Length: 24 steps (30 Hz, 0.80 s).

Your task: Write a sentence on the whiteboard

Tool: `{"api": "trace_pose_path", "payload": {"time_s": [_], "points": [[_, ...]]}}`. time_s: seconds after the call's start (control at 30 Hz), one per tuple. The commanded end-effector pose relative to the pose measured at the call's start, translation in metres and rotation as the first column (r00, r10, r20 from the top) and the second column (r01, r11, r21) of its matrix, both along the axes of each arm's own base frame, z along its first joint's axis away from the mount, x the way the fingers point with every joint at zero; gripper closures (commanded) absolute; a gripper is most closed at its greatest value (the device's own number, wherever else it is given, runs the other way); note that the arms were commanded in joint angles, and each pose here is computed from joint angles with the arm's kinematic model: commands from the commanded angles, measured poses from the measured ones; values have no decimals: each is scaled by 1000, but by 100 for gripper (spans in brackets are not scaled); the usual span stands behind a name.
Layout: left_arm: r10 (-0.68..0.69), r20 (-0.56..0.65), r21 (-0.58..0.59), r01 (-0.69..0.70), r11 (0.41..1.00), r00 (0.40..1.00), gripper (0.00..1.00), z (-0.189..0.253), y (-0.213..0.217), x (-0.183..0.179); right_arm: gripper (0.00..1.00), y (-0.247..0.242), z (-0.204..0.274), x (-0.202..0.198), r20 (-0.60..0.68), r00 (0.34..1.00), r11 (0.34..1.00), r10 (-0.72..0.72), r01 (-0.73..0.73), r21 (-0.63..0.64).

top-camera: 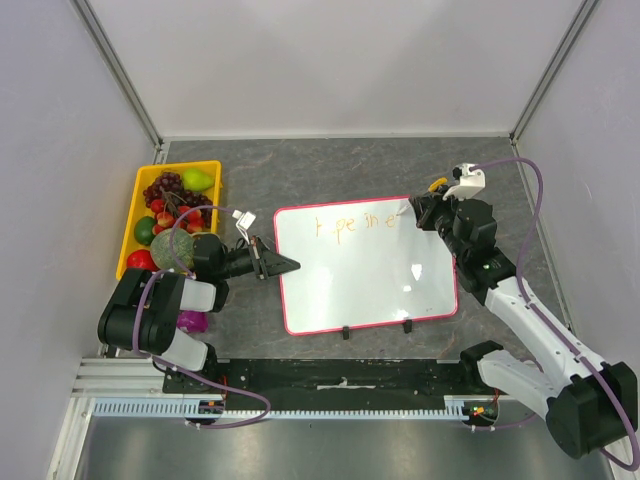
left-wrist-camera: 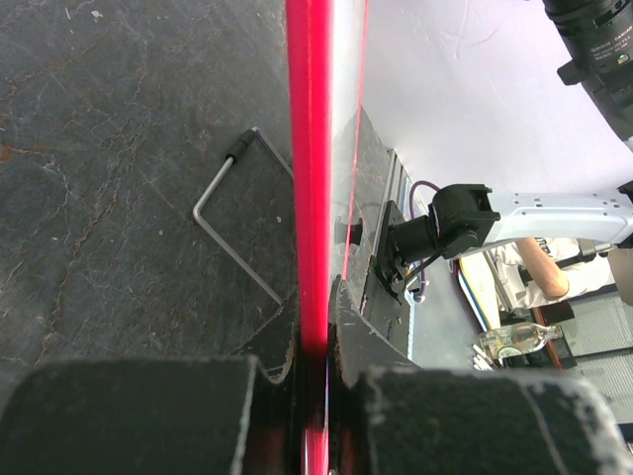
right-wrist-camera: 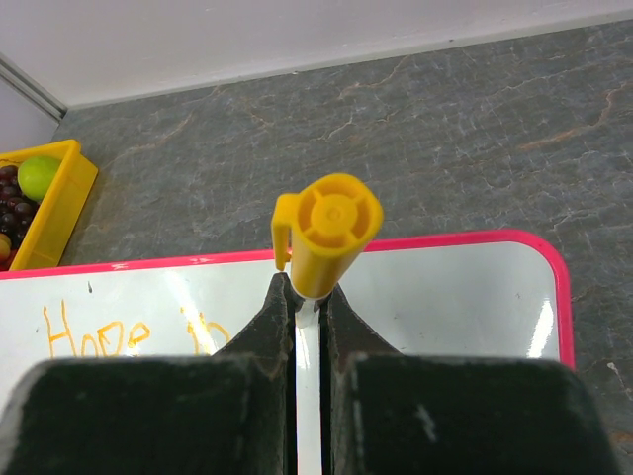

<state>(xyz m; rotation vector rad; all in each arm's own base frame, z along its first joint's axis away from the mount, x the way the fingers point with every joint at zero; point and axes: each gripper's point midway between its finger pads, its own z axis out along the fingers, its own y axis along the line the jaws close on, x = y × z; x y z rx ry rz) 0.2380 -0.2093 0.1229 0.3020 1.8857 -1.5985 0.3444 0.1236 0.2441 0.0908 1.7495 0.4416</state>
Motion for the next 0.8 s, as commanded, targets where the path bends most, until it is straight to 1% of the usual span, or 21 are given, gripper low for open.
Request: {"api": "trace_pose_path", "payload": {"time_s": [0.0, 0.4, 0.77], "points": [[55, 105, 72, -63, 995, 993, 98, -15, 4, 15, 100, -3, 16, 6, 48, 999, 1000, -23, 22, 11], [54, 104, 72, -61, 995, 993, 98, -15, 4, 15, 100, -6, -15, -6, -24, 1000, 999, -10, 9, -37], [54, 104, 72, -61, 995, 993, 98, -15, 4, 15, 100, -9, -34, -20, -63, 998, 998, 10, -14, -60]]}}
